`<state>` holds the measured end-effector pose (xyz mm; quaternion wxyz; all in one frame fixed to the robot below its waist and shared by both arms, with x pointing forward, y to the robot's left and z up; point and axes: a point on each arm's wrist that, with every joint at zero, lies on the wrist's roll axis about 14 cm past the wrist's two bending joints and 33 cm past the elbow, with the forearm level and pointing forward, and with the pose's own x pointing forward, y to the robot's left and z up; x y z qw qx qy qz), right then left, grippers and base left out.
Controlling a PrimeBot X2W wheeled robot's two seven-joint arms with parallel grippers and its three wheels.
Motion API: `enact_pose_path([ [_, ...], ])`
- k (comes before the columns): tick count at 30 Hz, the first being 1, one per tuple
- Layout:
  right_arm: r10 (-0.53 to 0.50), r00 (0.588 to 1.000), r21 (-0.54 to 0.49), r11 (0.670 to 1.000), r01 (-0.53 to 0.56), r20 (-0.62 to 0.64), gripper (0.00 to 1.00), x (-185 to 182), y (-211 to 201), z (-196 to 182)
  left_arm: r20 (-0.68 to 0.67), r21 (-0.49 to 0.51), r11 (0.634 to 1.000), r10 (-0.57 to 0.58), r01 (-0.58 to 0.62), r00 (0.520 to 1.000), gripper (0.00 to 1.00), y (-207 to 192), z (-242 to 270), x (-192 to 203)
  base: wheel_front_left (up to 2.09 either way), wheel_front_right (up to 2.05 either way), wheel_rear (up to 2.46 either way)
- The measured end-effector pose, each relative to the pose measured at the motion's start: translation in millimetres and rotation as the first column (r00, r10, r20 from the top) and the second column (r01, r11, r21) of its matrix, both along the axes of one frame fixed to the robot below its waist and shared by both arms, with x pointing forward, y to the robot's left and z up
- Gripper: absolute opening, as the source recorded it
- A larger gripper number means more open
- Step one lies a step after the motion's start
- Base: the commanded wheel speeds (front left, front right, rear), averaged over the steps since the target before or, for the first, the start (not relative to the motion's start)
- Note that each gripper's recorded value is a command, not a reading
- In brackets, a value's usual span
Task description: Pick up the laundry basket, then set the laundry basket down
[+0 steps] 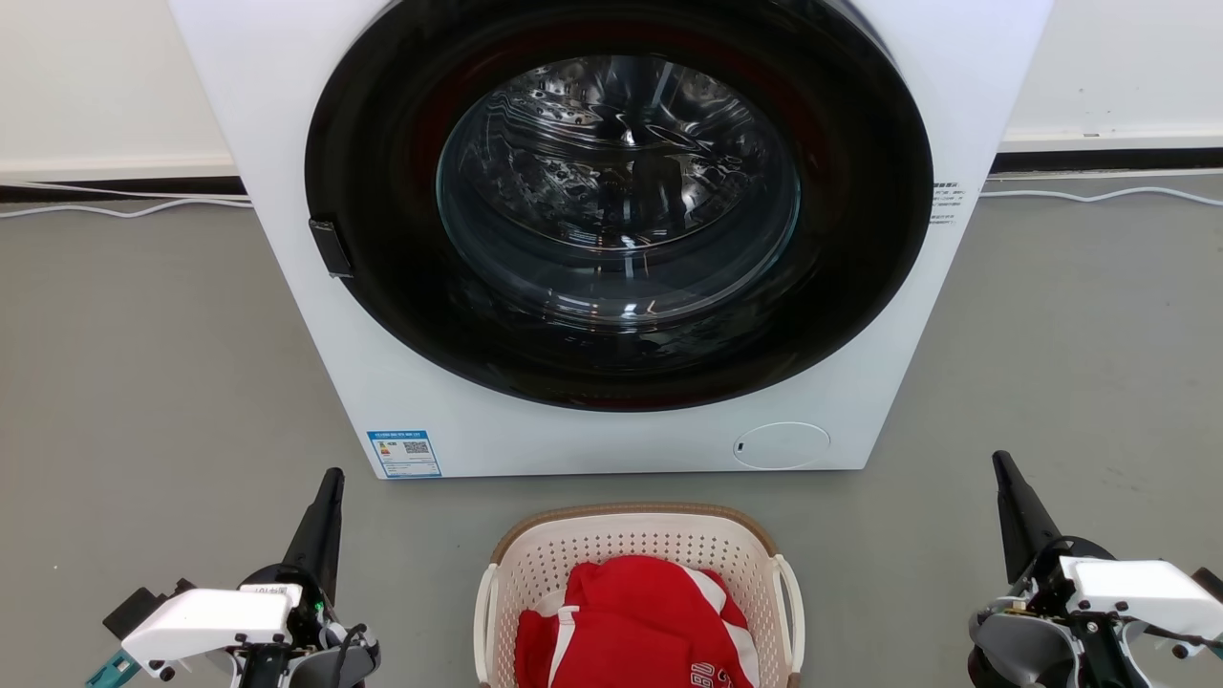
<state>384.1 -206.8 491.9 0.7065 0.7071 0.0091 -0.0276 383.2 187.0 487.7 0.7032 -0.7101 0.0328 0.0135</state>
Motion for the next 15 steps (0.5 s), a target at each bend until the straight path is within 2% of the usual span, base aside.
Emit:
enact_pose_path([
  [15,0.0,1.0,0.0,1.0,0.0,0.0,0.0,0.0,0.0,0.0,0.0,0.0,1.0,0.0,0.0,1.0,0.0,0.0,0.0,0.0,0.0,0.0,0.0],
])
